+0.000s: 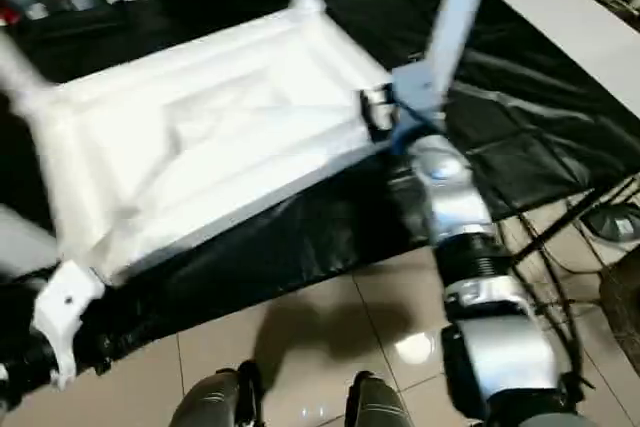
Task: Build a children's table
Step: Rotate leg to tighten, then rotate table base
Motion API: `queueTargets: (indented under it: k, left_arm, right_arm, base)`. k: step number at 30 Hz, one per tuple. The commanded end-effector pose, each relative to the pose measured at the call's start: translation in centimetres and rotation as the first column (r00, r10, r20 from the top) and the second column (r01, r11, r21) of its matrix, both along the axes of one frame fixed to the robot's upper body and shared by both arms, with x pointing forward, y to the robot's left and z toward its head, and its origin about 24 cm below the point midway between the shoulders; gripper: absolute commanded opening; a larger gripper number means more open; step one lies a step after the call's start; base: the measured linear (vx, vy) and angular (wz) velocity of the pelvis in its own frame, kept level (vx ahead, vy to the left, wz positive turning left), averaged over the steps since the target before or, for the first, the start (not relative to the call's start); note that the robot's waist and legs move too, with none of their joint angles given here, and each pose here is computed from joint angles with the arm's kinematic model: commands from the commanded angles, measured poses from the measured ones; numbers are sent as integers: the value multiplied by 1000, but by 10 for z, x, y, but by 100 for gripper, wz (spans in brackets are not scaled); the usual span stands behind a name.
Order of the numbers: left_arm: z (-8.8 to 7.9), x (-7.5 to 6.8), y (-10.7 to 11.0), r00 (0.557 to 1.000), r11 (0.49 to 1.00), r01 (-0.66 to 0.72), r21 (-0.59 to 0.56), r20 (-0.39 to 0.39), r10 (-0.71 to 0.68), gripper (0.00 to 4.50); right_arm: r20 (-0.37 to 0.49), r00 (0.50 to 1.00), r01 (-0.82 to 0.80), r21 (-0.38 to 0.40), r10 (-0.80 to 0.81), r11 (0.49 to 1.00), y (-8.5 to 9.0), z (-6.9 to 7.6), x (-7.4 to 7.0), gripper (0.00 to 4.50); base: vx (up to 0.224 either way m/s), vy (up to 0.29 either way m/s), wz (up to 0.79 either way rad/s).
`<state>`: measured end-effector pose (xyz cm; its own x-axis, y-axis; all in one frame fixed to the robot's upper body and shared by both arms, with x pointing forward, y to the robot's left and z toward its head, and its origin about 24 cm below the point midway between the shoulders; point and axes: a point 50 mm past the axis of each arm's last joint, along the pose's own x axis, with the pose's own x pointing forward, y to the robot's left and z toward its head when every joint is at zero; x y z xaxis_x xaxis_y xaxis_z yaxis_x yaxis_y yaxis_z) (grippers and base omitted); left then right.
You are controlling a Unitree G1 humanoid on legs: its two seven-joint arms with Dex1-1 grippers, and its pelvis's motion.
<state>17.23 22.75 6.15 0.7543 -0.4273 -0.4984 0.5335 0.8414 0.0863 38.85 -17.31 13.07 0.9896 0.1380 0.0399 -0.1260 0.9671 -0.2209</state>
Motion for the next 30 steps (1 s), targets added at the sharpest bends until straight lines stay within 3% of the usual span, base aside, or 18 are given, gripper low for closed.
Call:
queueTargets:
  k: [1,8,14,17,18,20,24,25,27,29,30]
  left_arm:
    - [-2,4,26,986,982,-165,87,41,162,305]
    - [10,11,21,970,981,-193,1,154,190,305]
    - [10,10,26,934,956,-266,-122,211,287,323]
    - [11,10,36,899,928,-332,-167,242,365,323]
    - [16,13,39,882,915,-335,-224,269,388,323]
    - [19,14,40,878,914,-327,-242,280,388,323]
    - [25,19,38,892,922,-255,-292,296,341,323]
    - [27,25,36,917,934,-183,-306,290,274,323]
    - [28,29,36,924,936,-156,-316,289,251,323]
    - [34,43,35,936,940,-77,-332,301,183,323]
    - [34,44,35,936,940,-74,-333,302,181,323]
  right_arm:
    - [32,995,99,14,-99,995,-25,8,3,450]
    - [47,990,135,8,-135,991,-37,9,5,450]
    - [87,996,-9,7,8,1000,-27,11,1,450]
    - [77,977,-205,59,201,977,-13,10,-8,450]
    - [42,955,-296,93,293,951,-5,4,-18,450]
    - [29,951,-310,97,309,946,-3,1,-22,450]
    - [-31,930,-362,99,367,927,4,-12,-38,450]
    - [-95,907,-400,118,411,909,10,-25,-55,450]
    - [-126,897,-409,123,423,904,11,-30,-62,450]
    - [-221,865,-425,152,450,892,12,-44,-83,450]
    - [-224,864,-425,153,450,892,12,-44,-84,450]
  base:
    - [0,0,0]
    - [0,0,0]
    - [0,0,0]
    - [0,0,0]
    - [0,0,0]
    - [0,0,0]
    - [0,0,0]
    - [0,0,0]
    - [0,0,0]
    - [0,0,0]
    - [0,0,0]
